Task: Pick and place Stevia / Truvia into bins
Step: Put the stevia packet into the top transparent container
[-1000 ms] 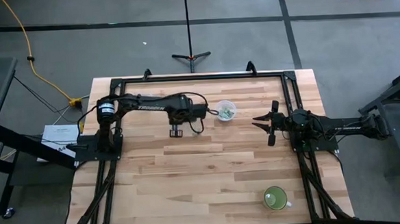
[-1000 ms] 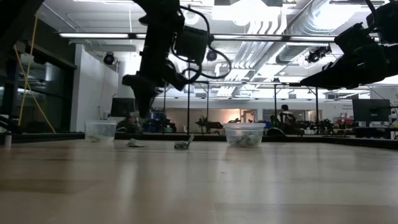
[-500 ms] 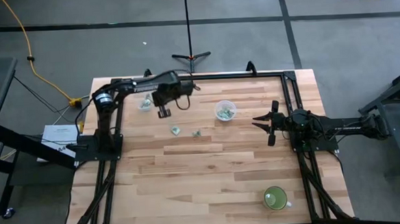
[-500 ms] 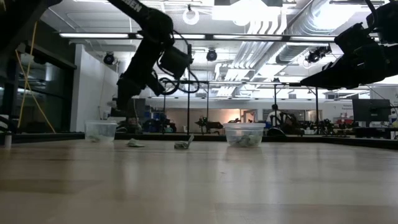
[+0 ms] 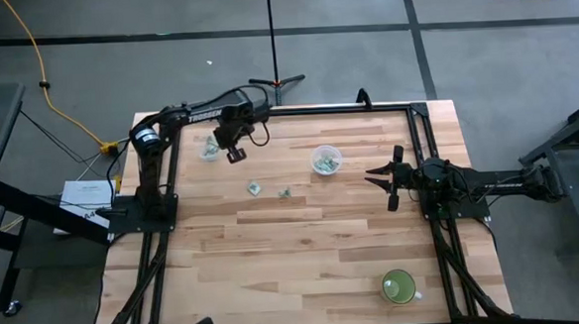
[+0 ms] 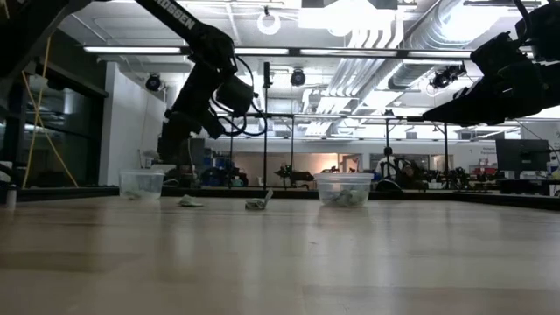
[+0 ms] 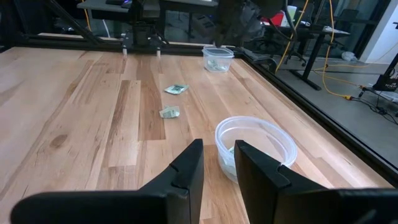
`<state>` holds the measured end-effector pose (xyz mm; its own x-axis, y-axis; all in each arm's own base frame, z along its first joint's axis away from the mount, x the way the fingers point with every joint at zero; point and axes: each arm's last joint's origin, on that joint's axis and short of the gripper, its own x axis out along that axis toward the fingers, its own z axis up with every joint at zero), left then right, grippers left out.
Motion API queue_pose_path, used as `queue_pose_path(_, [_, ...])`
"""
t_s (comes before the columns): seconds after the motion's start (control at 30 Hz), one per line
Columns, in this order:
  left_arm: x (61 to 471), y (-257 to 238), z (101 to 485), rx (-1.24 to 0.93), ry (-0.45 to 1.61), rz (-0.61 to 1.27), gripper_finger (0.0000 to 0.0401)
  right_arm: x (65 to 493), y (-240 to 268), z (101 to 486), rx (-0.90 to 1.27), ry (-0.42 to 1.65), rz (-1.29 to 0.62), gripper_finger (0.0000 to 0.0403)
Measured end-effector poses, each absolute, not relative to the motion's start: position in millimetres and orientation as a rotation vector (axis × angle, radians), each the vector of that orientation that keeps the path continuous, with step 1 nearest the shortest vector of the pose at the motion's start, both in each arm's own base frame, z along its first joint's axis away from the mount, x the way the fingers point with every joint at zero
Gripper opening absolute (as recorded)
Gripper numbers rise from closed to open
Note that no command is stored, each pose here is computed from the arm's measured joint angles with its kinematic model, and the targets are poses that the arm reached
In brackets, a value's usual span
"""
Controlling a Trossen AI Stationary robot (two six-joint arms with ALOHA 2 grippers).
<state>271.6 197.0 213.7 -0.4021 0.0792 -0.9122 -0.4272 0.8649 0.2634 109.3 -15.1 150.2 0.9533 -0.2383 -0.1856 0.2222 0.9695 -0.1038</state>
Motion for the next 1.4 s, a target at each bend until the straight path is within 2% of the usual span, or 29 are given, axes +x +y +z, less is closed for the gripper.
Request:
queue_pose_path(0.07, [269.2, 196.2, 214.9, -0.239, 1.945, 0.578, 0.0043, 109.3, -15.1, 150.1, -0.083, 0.199, -0.234, 0.0083])
queue_pose_path(0.3, [267.6, 197.7, 215.9, -0.203, 1.957, 0.673, 0.0143, 109.3, -15.0, 150.1, -0.082, 0.199, -0.232, 0.0083])
queue_pose_path(0.4, [268.8, 195.9, 215.9, -0.229, 1.948, 0.652, 0.0175, 109.3, -15.0, 150.1, -0.082, 0.199, -0.232, 0.0083])
queue_pose_path(0.5, [275.3, 189.2, 217.0, -0.348, 1.883, 0.560, 0.0194, 109.3, -15.0, 150.1, -0.082, 0.200, -0.231, 0.0083])
queue_pose_path(0.63, [296.4, 170.0, 218.6, -0.395, 1.717, 0.426, 0.0195, 109.3, -15.0, 150.1, -0.082, 0.200, -0.232, 0.0083])
queue_pose_path(0.87, [347.2, 109.1, 213.4, -0.127, 1.518, 0.157, 0.0171, 109.3, -15.0, 150.0, -0.082, 0.200, -0.231, 0.0083])
queue_pose_path(1.0, [358.5, 74.1, 205.7, -0.018, 1.495, 0.100, 0.0168, 109.3, -15.0, 150.0, -0.082, 0.200, -0.231, 0.0083])
queue_pose_path(1.13, [352.5, 67.8, 195.3, -0.059, 1.542, 0.218, 0.0168, 109.3, -15.0, 150.0, -0.082, 0.200, -0.231, 0.0083])
queue_pose_path(1.27, [340.0, 78.3, 186.2, -0.263, 1.594, 0.387, 0.0168, 109.3, -15.0, 150.0, -0.082, 0.200, -0.231, 0.0083])
queue_pose_path(1.4, [329.3, 90.6, 174.3, -0.422, 1.610, 0.470, 0.0172, 109.3, -15.0, 150.1, -0.082, 0.199, -0.231, 0.0083])
